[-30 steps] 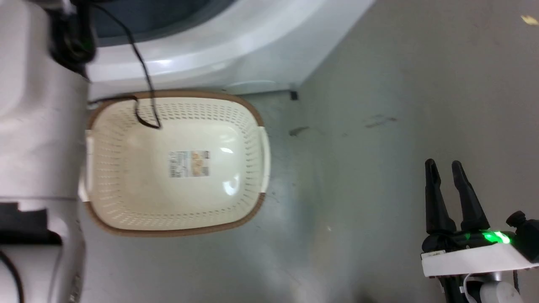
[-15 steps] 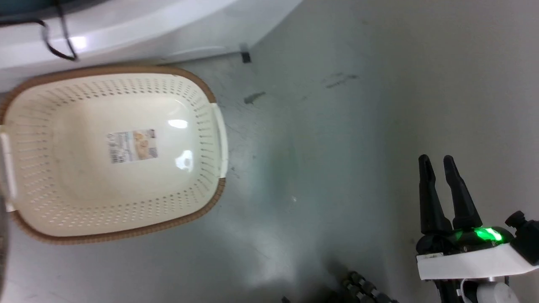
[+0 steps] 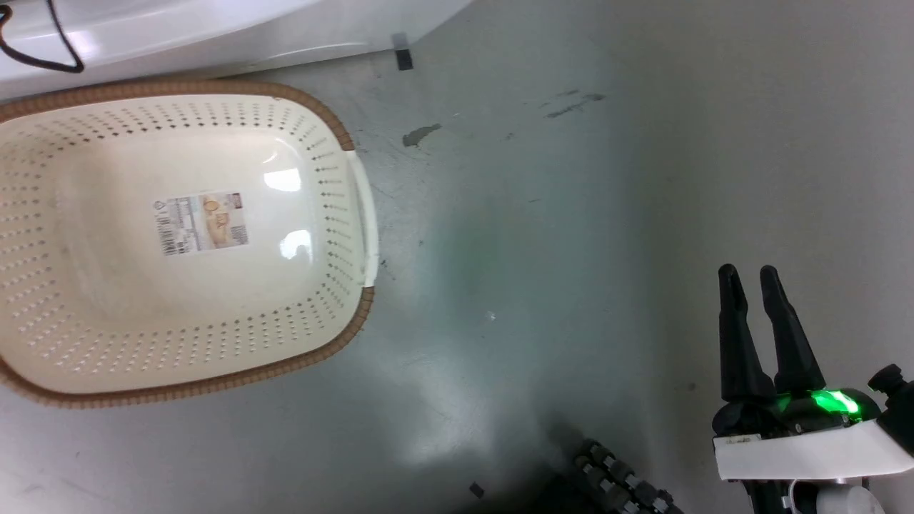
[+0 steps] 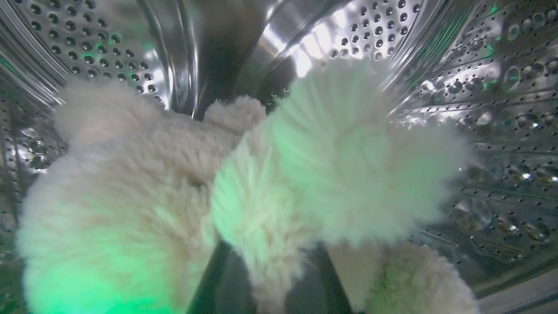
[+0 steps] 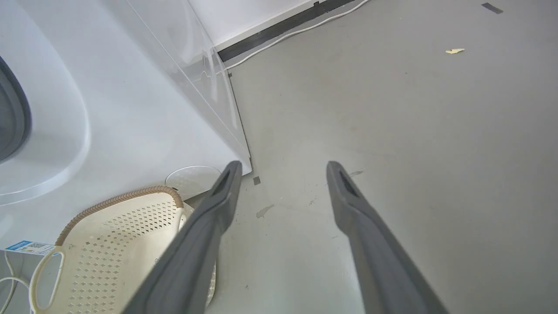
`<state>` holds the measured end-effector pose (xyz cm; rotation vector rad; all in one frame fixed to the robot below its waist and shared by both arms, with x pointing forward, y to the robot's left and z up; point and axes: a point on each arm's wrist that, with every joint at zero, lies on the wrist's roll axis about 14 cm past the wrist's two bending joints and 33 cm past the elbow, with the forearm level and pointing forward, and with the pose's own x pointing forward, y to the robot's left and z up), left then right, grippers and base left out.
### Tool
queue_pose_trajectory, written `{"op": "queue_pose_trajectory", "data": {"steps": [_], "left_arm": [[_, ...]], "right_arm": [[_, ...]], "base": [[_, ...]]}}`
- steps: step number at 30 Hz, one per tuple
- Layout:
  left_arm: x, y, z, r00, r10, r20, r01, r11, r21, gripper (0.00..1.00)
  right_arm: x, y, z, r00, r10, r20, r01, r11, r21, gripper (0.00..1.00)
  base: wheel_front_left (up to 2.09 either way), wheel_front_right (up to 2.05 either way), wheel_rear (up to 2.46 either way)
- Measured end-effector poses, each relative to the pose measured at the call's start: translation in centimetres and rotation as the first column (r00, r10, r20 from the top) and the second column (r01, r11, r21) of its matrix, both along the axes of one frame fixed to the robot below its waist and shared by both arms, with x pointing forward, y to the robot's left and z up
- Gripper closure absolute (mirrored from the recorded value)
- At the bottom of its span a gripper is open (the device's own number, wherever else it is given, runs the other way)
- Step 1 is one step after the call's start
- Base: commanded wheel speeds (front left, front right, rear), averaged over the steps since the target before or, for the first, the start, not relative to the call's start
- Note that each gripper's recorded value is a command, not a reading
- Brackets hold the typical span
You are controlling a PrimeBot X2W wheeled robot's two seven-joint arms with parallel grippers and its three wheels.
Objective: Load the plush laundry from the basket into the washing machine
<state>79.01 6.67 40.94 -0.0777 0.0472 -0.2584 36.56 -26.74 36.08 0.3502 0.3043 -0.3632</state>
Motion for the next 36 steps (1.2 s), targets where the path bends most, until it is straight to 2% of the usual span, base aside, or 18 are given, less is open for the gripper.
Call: {"op": "queue_pose_trajectory", "data": {"steps": [1,6,14,17,27,36], "left_arm": [[-0.1,0.2,0.0,1.0,0.004,-0.007,-0.004,1.0,0.002,0.0],[-0.4,0.3,1.1,1.0,0.011,-0.019,-0.012,1.0,-0.015,0.0],[-2.1,-0.8,5.8,0.999,-0.02,0.024,0.022,0.997,-0.074,0.0],[-4.4,-1.2,6.2,0.999,-0.05,0.013,0.051,0.996,-0.072,0.0],[-10.3,0.2,7.8,0.999,-0.048,0.009,0.049,0.995,-0.084,0.0],[-17.3,2.7,10.2,1.0,0.003,0.022,-0.001,0.993,-0.121,0.0]], "right_arm": [[0.1,0.1,-0.1,1.0,0.003,0.001,-0.003,1.0,0.004,0.0],[0.5,0.4,0.0,1.0,0.013,0.015,-0.014,1.0,0.012,0.0],[2.1,0.5,1.3,0.996,0.046,0.077,-0.045,0.999,-0.009,0.0],[2.9,0.7,2.4,0.991,0.065,0.119,-0.063,0.998,-0.023,0.0],[3.7,2.4,5.8,0.968,0.132,0.214,-0.125,0.991,-0.046,0.0],[2.5,4.0,9.5,0.936,0.189,0.297,-0.173,0.982,-0.08,0.0]], "base": [[0.0,0.0,0.0],[0.0,0.0,0.0],[0.0,0.0,0.0],[0.0,0.0,0.0],[0.0,0.0,0.0],[0.0,0.0,0.0]]}}
